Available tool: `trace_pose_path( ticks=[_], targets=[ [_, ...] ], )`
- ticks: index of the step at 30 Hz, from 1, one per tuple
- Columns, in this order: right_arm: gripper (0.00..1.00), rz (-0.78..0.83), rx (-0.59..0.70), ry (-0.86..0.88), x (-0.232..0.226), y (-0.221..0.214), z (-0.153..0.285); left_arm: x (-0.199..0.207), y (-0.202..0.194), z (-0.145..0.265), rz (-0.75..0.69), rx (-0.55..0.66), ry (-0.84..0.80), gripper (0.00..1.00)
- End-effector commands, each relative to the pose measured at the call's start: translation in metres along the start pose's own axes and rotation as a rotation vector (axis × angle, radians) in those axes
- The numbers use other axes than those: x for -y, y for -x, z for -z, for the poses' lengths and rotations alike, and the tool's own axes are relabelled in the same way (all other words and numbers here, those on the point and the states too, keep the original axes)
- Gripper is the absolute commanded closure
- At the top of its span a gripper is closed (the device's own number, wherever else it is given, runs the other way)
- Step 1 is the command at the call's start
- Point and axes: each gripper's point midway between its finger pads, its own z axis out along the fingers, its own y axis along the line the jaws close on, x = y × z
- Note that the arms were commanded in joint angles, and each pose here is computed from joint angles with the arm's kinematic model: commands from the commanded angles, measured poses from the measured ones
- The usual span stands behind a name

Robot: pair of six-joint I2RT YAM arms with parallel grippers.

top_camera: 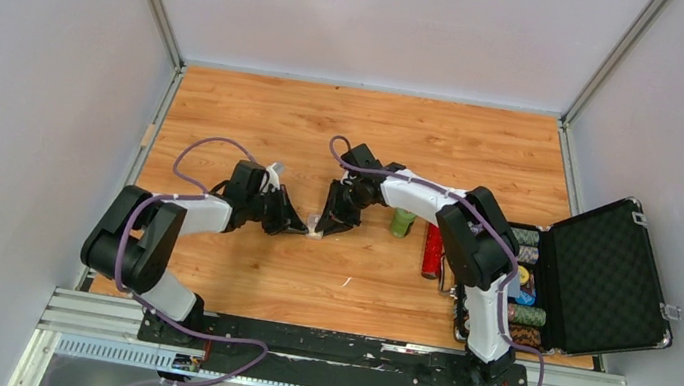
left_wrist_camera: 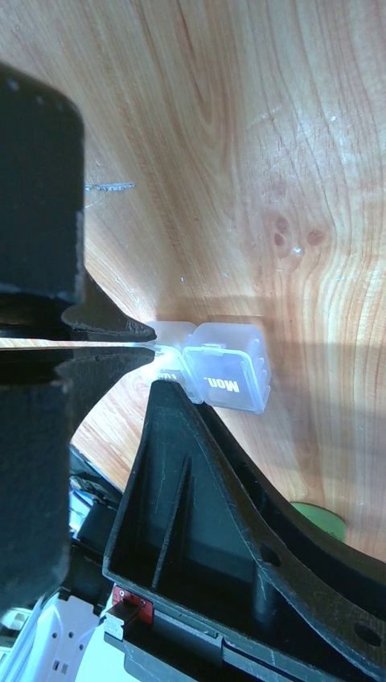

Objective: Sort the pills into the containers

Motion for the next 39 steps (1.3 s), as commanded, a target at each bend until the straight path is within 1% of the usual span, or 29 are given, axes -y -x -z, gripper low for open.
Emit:
trace_pose_path(
  ticks=[1, 10, 13, 15, 16, 19, 21, 23, 27, 29, 31, 35, 39],
  targets=[
    [1.0, -0.041, -0.048, -0.14, 0.047, -0.022, -0.042, -0.084, -0.048, -0.007, 0.072, -0.09, 0.311, 1.0],
    [1.0, -0.03, -0.029, -0.148, 0.049, -0.018, -0.044, -0.094, -0.057, -0.011, 0.113, -0.084, 0.312, 1.0],
    [0.94, -0.025, -0.012, -0.162, 0.051, -0.016, -0.044, -0.092, -0.053, -0.008, 0.095, -0.063, 0.313, 1.0],
    [0.89, -0.025, 0.003, -0.173, 0.052, -0.013, -0.043, -0.09, -0.048, -0.005, 0.08, -0.047, 0.318, 0.94],
    [0.88, -0.023, 0.011, -0.178, 0.053, -0.012, -0.043, -0.09, -0.047, -0.004, 0.075, -0.041, 0.321, 0.88],
    [0.87, -0.018, 0.034, -0.198, 0.055, -0.008, -0.043, -0.082, -0.038, -0.003, 0.045, -0.008, 0.297, 0.85],
    [0.87, -0.013, 0.046, -0.215, 0.058, -0.006, -0.043, -0.075, -0.034, -0.002, 0.001, 0.015, 0.263, 0.89],
    [0.86, -0.011, 0.054, -0.232, 0.062, -0.007, -0.044, -0.069, -0.031, -0.002, -0.058, 0.043, 0.247, 0.9],
    [0.82, -0.01, 0.063, -0.266, 0.069, -0.009, -0.045, -0.061, -0.028, -0.001, -0.102, 0.071, 0.24, 0.89],
    [0.8, -0.013, 0.062, -0.279, 0.072, -0.011, -0.046, -0.061, -0.027, 0.0, -0.12, 0.09, 0.252, 0.87],
    [0.78, -0.015, 0.06, -0.284, 0.074, -0.012, -0.047, -0.064, -0.028, 0.002, -0.126, 0.101, 0.267, 0.85],
    [0.77, -0.012, 0.053, -0.286, 0.075, -0.013, -0.049, -0.064, -0.032, -0.002, -0.116, 0.104, 0.261, 0.84],
    [0.81, -0.008, 0.033, -0.28, 0.074, -0.018, -0.054, -0.069, -0.04, -0.009, -0.104, 0.078, 0.265, 0.92]
  ],
)
